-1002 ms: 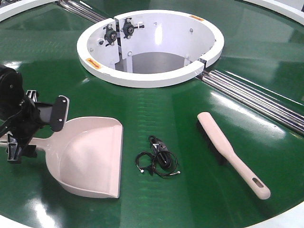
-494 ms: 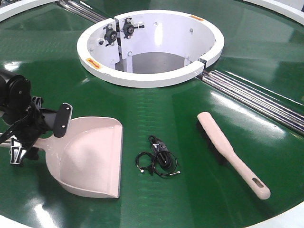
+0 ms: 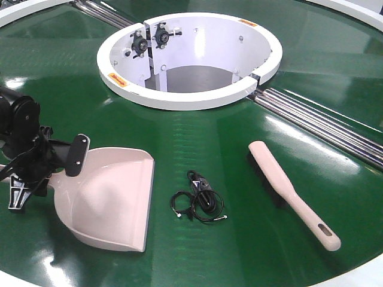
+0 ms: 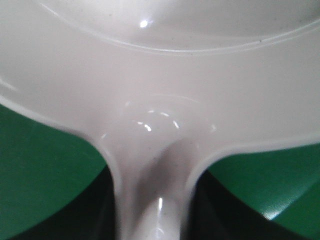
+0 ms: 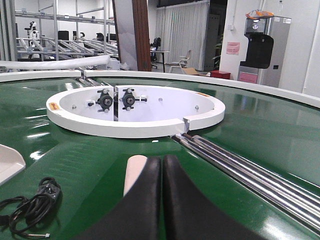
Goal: Clean and inspect green conveyor with broom and dustpan
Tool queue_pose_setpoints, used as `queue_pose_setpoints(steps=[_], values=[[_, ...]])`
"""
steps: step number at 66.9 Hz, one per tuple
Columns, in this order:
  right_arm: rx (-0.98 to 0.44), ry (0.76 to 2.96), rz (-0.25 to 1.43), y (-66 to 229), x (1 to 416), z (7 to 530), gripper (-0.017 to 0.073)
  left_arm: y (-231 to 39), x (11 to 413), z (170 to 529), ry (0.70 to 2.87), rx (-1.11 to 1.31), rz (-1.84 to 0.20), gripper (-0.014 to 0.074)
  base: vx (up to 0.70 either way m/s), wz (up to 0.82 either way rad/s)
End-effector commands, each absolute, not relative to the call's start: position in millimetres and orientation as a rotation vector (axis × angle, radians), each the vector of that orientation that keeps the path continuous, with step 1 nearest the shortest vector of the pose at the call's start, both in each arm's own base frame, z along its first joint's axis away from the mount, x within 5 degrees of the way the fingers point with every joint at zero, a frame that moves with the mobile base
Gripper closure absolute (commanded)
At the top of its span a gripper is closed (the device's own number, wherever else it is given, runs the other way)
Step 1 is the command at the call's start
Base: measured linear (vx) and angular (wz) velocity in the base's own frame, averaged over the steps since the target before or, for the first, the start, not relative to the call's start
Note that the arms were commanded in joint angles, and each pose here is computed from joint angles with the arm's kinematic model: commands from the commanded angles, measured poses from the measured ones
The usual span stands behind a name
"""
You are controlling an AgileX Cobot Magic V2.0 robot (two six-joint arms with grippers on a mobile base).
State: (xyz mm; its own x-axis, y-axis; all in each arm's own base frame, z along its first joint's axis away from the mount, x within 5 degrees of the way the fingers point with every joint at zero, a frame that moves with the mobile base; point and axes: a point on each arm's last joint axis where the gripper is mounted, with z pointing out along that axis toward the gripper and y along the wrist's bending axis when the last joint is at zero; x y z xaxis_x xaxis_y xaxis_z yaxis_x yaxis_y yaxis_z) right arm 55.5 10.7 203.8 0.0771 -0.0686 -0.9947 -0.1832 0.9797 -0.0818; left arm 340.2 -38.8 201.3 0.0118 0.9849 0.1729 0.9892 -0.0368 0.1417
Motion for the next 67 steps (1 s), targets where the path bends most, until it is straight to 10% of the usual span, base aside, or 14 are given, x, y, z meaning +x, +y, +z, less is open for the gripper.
queue_pose_setpoints(steps=[1,67], values=[[-0.203,1.416,0.084,10.7,54.1,209.7,0.0568,-36.5,336.4,221.1,-2.167,-2.211,-0.38,0.0601,0.0,0.0],[-0.203,1.416,0.084,10.7,54.1,209.7,0.0568,-77.0,341.5,236.9,-2.224,-2.17,-0.458,0.0601,0.0,0.0]])
